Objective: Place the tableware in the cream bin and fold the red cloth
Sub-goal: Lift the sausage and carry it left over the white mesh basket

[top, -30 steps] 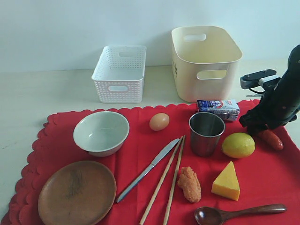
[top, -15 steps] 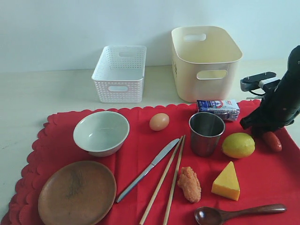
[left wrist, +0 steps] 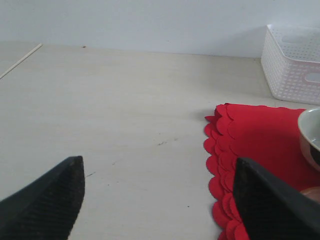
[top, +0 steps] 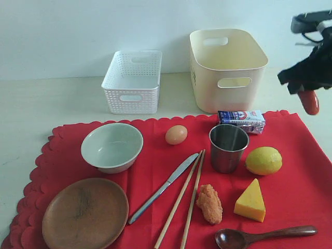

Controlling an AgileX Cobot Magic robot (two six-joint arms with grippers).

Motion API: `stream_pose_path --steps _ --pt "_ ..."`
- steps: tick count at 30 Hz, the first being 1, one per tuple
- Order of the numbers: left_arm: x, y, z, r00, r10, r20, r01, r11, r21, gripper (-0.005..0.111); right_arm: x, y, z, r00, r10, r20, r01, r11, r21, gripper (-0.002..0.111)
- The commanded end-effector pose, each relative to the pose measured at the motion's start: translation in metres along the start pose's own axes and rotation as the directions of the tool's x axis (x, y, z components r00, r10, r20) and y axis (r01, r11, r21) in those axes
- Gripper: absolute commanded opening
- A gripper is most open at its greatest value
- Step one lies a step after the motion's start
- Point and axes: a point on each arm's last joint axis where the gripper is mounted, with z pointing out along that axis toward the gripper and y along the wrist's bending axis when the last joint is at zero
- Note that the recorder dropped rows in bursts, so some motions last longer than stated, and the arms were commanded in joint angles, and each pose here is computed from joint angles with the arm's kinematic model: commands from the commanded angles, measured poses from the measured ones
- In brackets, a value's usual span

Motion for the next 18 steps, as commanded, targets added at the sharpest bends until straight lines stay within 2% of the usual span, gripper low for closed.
stream_pose_path --steps 1,6,11,18 --pt "0.0 0.0 0.0 1.0 0.001 0.013 -0.001 1.0 0.007 0.078 -0.021 0.018 -0.05 0.981 -0.002 0.192 0.022 0.994 -0.104 0.0" --pt "0.0 0.0 0.0 1.0 0.001 0.013 -0.001 1.0 0.007 0.078 -0.039 0.055 -0.075 0.952 -0.057 0.3 0.123 0.971 -0.204 0.0" --pt "0.0 0.0 0.0 1.0 0.001 0.013 -0.001 1.0 0.007 0.078 -0.058 0.102 -0.079 0.921 -0.137 0.364 0.242 0.935 -0.26 0.0" --pt "0.0 0.0 0.0 1.0 0.001 0.013 -0.001 1.0 0.007 0.078 -0.083 0.16 -0.055 0.898 -0.218 0.382 0.353 0.876 -0.328 0.0"
